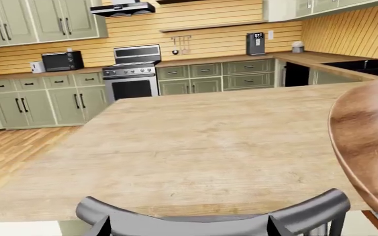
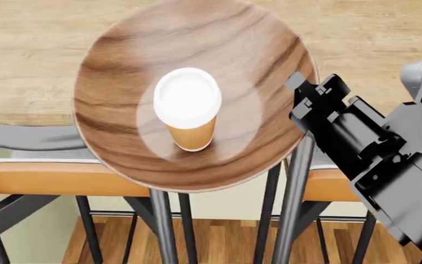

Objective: Place the cup inside the bowl on the dining table and move the bowl to any counter.

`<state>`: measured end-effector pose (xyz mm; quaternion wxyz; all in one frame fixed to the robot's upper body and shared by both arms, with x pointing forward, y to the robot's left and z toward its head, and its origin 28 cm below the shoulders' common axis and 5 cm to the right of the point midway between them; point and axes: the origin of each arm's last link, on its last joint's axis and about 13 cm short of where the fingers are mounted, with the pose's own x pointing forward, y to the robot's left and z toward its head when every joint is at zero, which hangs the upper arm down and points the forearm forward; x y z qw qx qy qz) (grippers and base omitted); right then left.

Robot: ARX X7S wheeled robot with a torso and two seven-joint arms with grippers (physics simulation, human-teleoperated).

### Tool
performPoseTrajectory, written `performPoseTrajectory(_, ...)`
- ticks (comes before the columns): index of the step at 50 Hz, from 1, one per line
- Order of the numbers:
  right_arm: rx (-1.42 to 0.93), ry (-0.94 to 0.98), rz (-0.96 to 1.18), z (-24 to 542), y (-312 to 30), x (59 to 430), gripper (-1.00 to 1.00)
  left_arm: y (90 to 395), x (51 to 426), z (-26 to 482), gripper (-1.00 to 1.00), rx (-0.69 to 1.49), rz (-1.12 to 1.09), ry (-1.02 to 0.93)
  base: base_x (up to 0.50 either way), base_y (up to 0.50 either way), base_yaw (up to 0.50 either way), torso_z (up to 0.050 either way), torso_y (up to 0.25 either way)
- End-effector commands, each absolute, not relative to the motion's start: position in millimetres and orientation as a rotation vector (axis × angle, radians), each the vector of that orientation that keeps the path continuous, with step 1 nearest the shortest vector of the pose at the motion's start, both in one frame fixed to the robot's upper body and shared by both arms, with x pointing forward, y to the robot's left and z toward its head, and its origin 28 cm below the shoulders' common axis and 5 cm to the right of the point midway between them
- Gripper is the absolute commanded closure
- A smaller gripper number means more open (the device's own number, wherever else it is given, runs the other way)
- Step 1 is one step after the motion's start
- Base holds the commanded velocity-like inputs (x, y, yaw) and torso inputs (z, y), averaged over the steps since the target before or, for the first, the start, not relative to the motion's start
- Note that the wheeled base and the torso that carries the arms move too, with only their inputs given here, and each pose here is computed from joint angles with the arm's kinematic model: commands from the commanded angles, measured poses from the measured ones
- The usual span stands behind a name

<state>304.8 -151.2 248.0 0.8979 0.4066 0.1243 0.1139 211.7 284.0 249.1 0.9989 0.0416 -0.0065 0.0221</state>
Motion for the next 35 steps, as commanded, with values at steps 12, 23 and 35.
performPoseTrajectory(12,0.856,0.24,0.258,247.8,-151.3,303.5,1.0,281.9,214.0,246.9,-1.0,0.089,0.047,-0.005,0.0,0.47,0.0,0.001,0.0)
performPoseTrajectory(23,0.855,0.242,0.259,247.8,-150.5,303.8,1.0,284.3,212.3,247.1,-1.0,0.088,0.05,-0.007,0.0,0.47,0.0,0.0,0.0)
performPoseTrajectory(35,0.856,0.241,0.253,246.7,-150.3,303.6,1.0,282.2,213.2,246.0,-1.0,0.088,0.049,-0.007,0.0,0.47,0.0,0.0,0.0)
